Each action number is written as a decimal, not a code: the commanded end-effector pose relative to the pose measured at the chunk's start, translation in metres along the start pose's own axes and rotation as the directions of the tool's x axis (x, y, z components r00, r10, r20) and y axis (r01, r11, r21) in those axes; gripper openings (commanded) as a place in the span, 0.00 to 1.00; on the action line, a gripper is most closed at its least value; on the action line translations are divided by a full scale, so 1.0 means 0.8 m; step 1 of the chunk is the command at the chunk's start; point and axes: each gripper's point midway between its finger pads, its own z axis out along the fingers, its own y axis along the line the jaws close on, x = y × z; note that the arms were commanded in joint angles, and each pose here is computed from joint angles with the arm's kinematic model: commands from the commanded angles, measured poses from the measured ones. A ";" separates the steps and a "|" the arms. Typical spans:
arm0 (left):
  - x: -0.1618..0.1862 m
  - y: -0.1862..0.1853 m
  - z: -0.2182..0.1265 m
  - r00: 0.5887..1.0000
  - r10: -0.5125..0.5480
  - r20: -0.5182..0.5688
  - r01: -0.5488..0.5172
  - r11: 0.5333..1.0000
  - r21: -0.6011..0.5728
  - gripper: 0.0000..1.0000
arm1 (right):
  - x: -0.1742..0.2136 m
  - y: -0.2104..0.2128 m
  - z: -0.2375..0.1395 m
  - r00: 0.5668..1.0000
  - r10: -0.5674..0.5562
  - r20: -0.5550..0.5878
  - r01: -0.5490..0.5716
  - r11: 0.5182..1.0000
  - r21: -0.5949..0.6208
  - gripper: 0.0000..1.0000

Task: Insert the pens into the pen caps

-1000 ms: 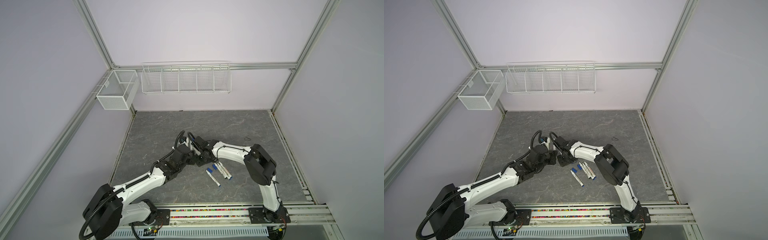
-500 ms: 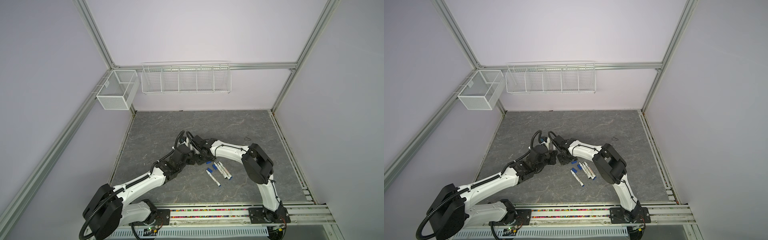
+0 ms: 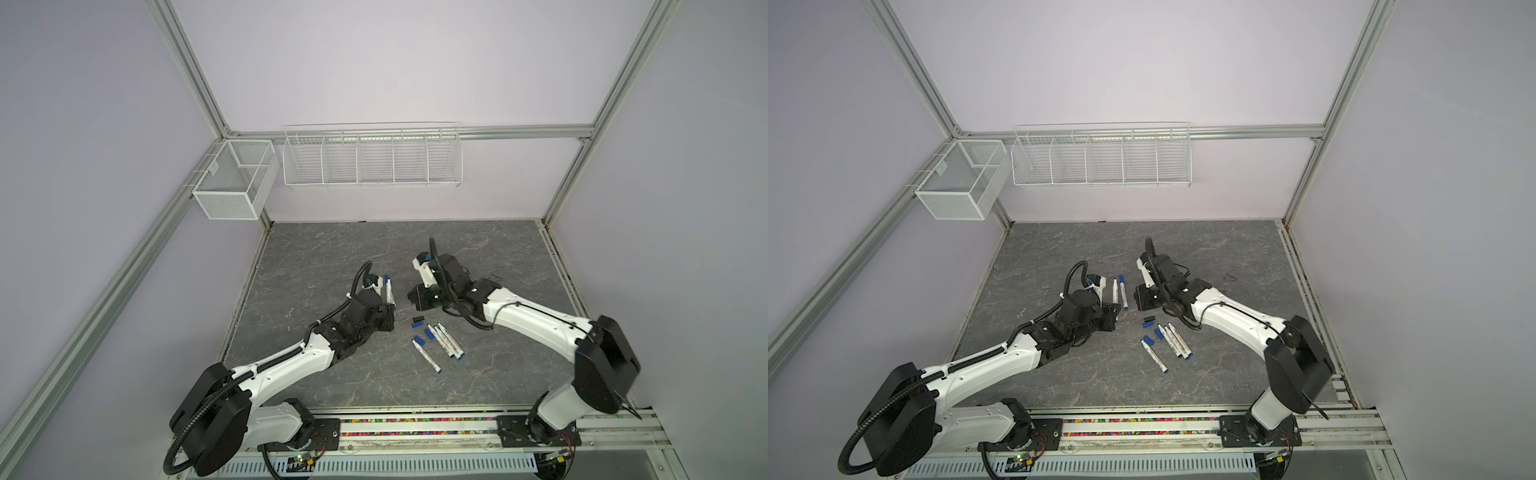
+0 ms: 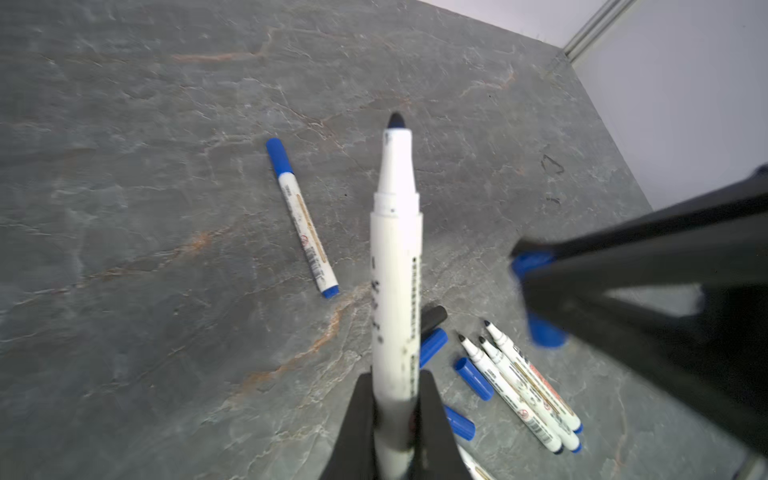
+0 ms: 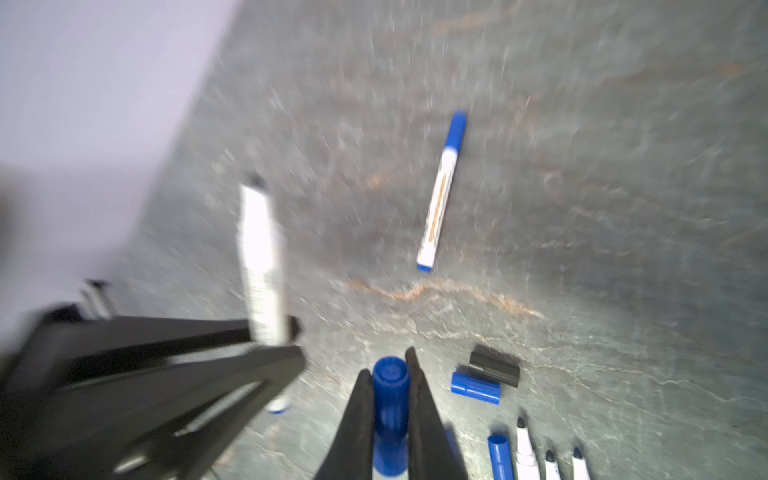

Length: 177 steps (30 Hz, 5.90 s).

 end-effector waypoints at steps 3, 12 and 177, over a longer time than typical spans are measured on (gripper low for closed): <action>0.018 -0.064 0.004 0.996 0.088 -0.031 -0.078 0.968 0.240 0.00 | -0.018 0.003 -0.029 0.956 0.213 0.200 -0.170 0.962 -0.213 0.07; 0.048 -0.100 0.011 0.973 0.204 -0.107 -0.162 0.936 0.312 0.00 | -0.040 0.000 -0.062 0.913 0.227 0.340 -0.147 0.959 -0.244 0.07; -0.073 -0.113 -0.057 0.969 0.149 0.195 -0.213 0.906 0.367 0.00 | 0.229 0.031 -0.083 0.785 -0.168 -0.596 -0.135 0.893 -0.429 0.07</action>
